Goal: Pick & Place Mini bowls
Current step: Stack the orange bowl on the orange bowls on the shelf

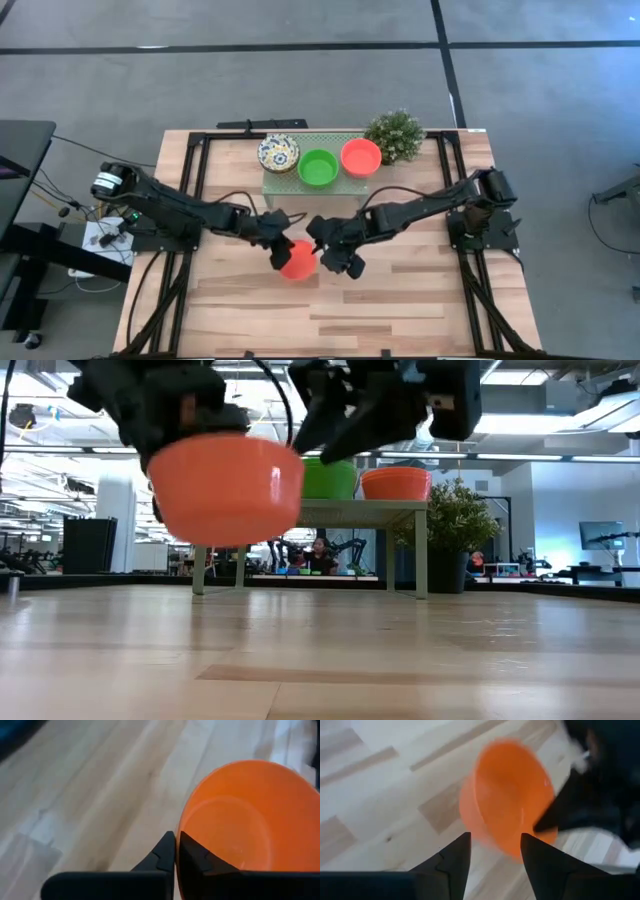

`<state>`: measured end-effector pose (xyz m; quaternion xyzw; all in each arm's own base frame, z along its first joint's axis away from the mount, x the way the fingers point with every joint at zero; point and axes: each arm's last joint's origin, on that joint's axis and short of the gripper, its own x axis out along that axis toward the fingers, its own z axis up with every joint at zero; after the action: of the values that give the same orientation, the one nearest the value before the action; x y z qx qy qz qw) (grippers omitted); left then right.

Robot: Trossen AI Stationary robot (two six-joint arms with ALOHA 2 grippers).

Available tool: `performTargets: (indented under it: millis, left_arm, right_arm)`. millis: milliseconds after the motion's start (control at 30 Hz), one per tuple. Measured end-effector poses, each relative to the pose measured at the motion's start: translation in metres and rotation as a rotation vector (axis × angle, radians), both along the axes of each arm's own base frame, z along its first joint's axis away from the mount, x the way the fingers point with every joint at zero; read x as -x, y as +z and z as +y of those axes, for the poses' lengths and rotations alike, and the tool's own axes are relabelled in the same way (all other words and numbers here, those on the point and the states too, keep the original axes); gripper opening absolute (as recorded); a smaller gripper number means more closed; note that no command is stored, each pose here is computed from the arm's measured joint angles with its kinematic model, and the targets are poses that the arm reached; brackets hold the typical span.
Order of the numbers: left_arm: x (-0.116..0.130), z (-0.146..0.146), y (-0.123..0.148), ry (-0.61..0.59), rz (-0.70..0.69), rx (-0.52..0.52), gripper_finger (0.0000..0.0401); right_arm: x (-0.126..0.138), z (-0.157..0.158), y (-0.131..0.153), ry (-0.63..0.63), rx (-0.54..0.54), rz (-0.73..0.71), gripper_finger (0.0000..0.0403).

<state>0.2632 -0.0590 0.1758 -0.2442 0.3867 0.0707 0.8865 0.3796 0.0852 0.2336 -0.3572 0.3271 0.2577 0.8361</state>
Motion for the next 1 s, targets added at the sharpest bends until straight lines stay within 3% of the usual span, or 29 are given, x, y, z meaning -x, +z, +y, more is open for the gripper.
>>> performTargets:
  millis: [133, 300, 500, 767, 1000]
  left_arm:
    - [-0.004, 0.012, -0.001, 0.040, -0.002, -0.003, 0.0013]
    - [-0.007, 0.023, 0.001, 0.049, -0.034, -0.083, 0.0012]
    - [-0.008, 0.031, 0.001, 0.015, -0.034, -0.119, 0.0012]
    - [-0.009, 0.040, 0.002, 0.012, -0.035, -0.144, 0.0010]
    - [-0.011, 0.044, 0.004, 0.019, -0.069, -0.139, 0.0017]
  right_arm:
    - [0.001, 0.000, 0.000, 0.002, -0.001, 0.007, 0.0173]
    - [0.002, -0.004, -0.002, -0.073, -0.050, 0.051, 0.0171]
    - [0.006, -0.008, -0.006, -0.121, -0.067, 0.126, 0.0169]
    - [0.004, -0.005, -0.004, -0.078, -0.131, 0.109, 0.0167]
    - [0.003, -0.006, -0.003, -0.122, -0.139, 0.094, 0.0166]
